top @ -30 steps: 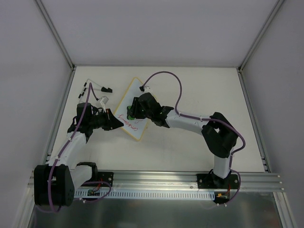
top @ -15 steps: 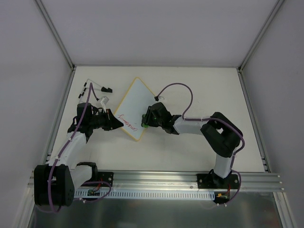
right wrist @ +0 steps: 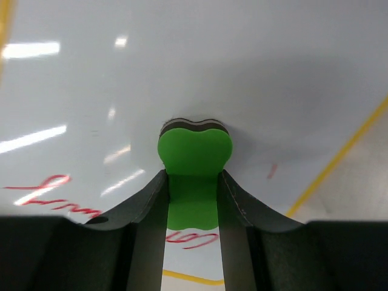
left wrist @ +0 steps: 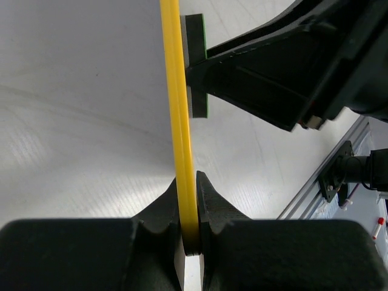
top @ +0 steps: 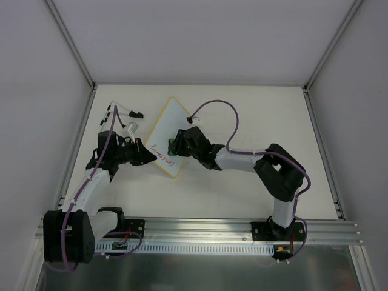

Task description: Erase the whiteboard

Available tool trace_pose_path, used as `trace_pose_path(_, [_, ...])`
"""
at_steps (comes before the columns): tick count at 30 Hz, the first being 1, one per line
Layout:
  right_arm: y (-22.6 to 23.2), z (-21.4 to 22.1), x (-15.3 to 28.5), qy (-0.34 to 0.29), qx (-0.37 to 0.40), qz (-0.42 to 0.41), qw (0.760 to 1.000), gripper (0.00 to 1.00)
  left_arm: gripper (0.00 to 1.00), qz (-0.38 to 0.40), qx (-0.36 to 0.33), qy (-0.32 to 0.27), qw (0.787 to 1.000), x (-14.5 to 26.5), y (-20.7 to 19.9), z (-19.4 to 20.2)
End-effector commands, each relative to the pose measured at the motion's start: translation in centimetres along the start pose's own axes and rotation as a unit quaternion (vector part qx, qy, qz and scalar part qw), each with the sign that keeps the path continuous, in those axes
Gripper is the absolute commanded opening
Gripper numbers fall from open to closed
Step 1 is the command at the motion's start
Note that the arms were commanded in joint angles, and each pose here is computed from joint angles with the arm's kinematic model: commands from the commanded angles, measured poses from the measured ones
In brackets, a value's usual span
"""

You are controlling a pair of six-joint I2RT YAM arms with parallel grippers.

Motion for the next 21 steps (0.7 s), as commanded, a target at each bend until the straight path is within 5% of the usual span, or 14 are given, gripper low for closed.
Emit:
trace_pose_path(1, [6.8,-3.6,0.6,-0.075,-0.013,-0.096,0.992,0.00,0.00,0.091,-0.041,0.028,0.995,0.3,-3.0,0.0])
trace_pose_path(9, [8.8,-3.9,0.6,-0.082,0.001,-0.114,0.990,0.00,0.00,0.087,-0.044,0.026,0.995,0.2,-3.0,-0.1])
trace_pose_path(21, [-1.6,3.1,0.2,-0.012,-0.009,0.023,1.000,0.00,0.00,0.087,-0.042,0.026,0.995,0.2,-3.0,-0.2])
Point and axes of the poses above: each gripper's point midway between its finger pads, its own x axis back along the fingers, its own y axis along the line the jaws close on, z = x × y, the point moved 7 cm from there along x, back along the fingers, and after that the axes turned 14 degrees about x, right-handed, at the moved point
